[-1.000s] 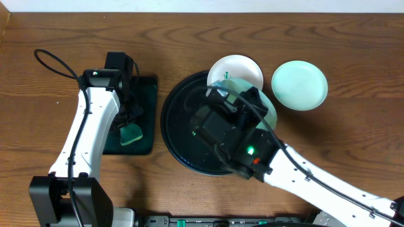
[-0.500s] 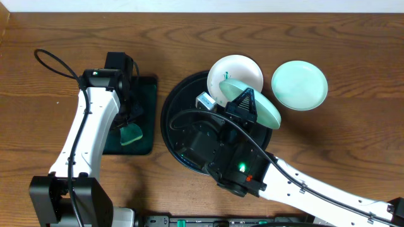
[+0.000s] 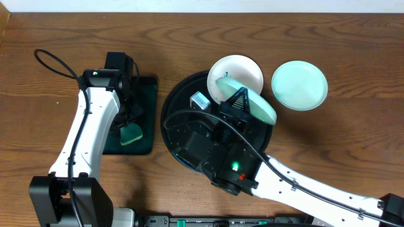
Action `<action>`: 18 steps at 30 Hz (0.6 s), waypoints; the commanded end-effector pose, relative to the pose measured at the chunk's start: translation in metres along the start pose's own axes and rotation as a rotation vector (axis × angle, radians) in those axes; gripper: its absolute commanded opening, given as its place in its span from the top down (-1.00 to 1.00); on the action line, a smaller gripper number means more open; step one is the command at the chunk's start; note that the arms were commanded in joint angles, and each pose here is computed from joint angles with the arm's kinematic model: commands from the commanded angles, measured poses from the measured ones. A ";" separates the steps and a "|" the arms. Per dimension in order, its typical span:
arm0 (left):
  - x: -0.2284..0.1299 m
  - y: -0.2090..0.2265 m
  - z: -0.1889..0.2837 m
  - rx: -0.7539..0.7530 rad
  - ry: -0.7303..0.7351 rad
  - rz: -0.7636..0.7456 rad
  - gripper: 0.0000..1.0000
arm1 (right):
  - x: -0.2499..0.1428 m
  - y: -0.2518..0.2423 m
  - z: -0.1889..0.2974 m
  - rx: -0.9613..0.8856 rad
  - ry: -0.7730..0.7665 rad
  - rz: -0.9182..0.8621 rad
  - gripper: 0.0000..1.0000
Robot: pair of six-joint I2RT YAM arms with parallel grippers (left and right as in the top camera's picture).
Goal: Clean dirty plates on tray and stack at the side
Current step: 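Lift the scrubbed plate off the tray with the right gripper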
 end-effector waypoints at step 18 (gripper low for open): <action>-0.002 0.004 0.002 0.005 0.001 -0.018 0.85 | 0.009 0.033 -0.015 0.188 -0.026 -0.167 0.99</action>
Point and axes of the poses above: each gripper's point midway between its finger pads, its own z axis back along the fingers, its own y axis along the line the jaws close on, x = y × z, the point moved 4 cm from there along z, back along the fingers, and after that the axes turned 1 degree about z, right-handed, at the moved point
